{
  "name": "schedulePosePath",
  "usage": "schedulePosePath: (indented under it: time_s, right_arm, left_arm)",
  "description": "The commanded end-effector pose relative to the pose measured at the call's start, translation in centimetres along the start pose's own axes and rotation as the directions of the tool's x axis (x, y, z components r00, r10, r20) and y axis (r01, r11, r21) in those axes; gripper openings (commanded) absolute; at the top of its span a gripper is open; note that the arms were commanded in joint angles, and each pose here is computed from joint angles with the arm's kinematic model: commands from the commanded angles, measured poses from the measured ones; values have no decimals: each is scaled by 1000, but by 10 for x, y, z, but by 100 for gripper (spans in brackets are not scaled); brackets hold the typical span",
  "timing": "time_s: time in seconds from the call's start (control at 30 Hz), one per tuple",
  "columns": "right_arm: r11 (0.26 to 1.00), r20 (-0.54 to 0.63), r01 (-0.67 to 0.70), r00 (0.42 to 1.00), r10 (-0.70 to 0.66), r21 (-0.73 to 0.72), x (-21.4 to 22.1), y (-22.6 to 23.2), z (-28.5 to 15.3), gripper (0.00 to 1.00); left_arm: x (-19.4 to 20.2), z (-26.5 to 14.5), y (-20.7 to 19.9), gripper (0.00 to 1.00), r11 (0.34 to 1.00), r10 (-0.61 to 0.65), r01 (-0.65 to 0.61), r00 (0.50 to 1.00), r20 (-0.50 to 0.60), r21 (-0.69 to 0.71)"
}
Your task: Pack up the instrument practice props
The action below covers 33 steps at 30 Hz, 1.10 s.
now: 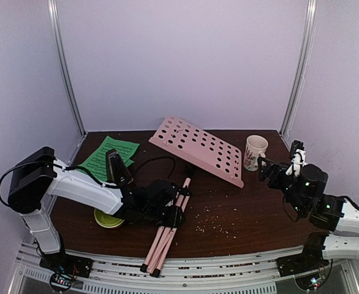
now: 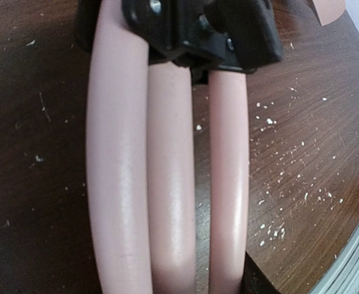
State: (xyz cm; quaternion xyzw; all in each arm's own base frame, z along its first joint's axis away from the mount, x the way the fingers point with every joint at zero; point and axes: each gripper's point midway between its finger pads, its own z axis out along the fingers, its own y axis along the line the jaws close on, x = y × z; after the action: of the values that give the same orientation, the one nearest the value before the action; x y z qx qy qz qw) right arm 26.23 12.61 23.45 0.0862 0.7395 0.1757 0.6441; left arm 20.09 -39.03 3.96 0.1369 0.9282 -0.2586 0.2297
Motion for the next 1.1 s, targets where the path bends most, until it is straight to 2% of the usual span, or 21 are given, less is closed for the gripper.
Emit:
schedulePosePath:
  time_s: [0.0,0.27,0.47,0.77,1.07]
  right_arm:
    - [999,-5,27,1000,-27,37,4,-10,-1,100]
    - [999,-4,22,1000,-22,39,7,-11,0,100]
    - [999,-5,17,1000,-17,42,8,-11,0,100]
    - [999,1,3,1000,-3,41,7,-12,0,100]
    - [999,-10,11,1000,-11,41,8,-11,0,100]
  left_arm:
    - [-106,-37,-64,3,984,47,-108,928,369,145]
    - [-98,-14,-27,20,980,195,-174,938,285,-97]
    - [-95,-5,-8,37,955,258,-209,935,244,-212]
    - [-91,-2,3,54,938,287,-226,931,224,-262]
    - [-89,-3,7,58,934,296,-233,928,224,-272]
